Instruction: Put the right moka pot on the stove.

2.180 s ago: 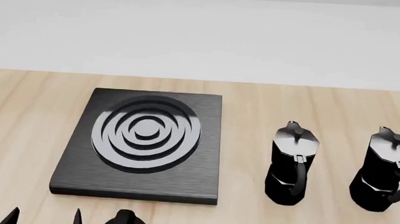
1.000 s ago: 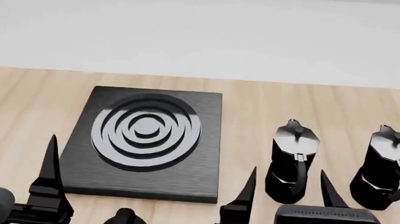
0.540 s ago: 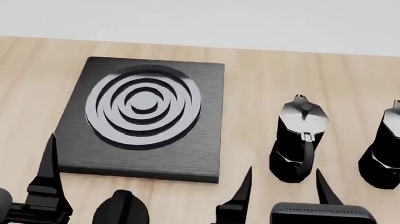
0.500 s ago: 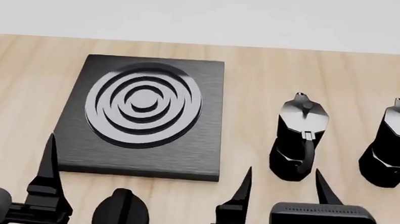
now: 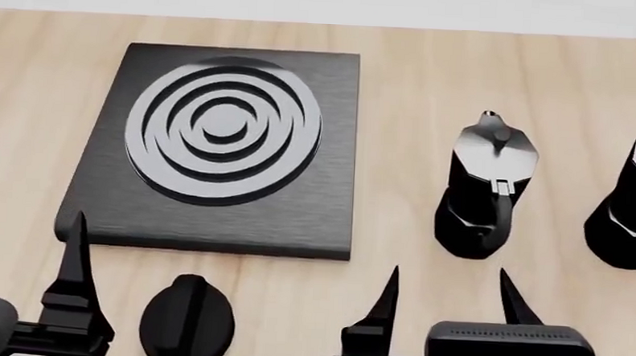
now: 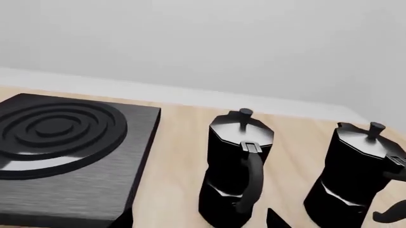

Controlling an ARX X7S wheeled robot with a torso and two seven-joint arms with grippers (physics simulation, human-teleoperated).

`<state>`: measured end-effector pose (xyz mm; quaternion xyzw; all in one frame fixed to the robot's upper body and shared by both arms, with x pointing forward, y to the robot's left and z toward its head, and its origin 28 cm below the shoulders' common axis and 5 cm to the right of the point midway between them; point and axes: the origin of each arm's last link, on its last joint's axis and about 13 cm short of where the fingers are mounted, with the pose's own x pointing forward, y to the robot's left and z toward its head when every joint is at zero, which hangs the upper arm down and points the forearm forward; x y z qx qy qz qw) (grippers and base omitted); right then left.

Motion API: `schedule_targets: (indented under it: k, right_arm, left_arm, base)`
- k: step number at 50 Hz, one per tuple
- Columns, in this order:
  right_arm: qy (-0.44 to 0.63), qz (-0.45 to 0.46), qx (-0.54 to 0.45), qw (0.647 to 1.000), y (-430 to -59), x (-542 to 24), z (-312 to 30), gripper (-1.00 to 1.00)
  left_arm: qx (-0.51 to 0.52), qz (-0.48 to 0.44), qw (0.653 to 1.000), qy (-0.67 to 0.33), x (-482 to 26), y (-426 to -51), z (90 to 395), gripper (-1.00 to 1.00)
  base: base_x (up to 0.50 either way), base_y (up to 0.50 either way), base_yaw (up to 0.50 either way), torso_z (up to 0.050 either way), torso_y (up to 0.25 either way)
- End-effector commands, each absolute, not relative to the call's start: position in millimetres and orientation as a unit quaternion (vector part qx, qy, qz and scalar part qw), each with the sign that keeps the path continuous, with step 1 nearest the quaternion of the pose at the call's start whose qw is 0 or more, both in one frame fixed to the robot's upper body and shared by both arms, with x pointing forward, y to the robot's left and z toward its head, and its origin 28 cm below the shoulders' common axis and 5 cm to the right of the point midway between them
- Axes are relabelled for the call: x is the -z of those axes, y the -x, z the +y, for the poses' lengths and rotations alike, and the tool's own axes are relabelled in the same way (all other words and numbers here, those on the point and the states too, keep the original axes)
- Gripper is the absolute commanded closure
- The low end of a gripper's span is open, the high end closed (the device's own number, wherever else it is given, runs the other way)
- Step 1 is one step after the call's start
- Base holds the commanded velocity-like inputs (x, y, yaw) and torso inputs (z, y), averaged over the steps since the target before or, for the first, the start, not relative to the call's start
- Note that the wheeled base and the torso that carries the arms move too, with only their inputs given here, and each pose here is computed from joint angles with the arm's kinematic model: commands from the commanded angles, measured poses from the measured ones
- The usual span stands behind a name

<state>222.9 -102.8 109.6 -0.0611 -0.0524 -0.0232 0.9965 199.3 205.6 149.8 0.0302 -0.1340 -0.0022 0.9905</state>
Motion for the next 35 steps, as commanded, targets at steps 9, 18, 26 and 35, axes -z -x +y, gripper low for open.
schedule_targets:
  k: [9,18,26,35]
  right_arm:
    - [0.055,-0.064,0.026,0.996,-218,-112,-115,-1.0]
    - [0.056,-0.08,0.022,0.995,-211,-113,-126,-1.0]
    - [0.058,-0.091,0.032,0.994,-208,-116,-141,-1.0]
    - [0.062,-0.093,0.054,0.992,-209,-123,-160,-1.0]
  left_arm:
    - [-0.004,-0.131,0.991,-0.026,-149,-199,206,-1.0]
    - [-0.011,-0.123,0.992,-0.018,-149,-200,207,-1.0]
    - [-0.012,-0.122,0.992,-0.022,-149,-199,207,-1.0]
    - [-0.015,-0.122,0.992,-0.019,-149,-200,207,-1.0]
  base:
    - [0.0,0.0,0.0,0.0,0.0]
    - [0.0,0.0,0.0,0.0,0.0]
    - [0.0,0.0,0.0,0.0,0.0]
    - [0.0,0.0,0.0,0.0,0.0]
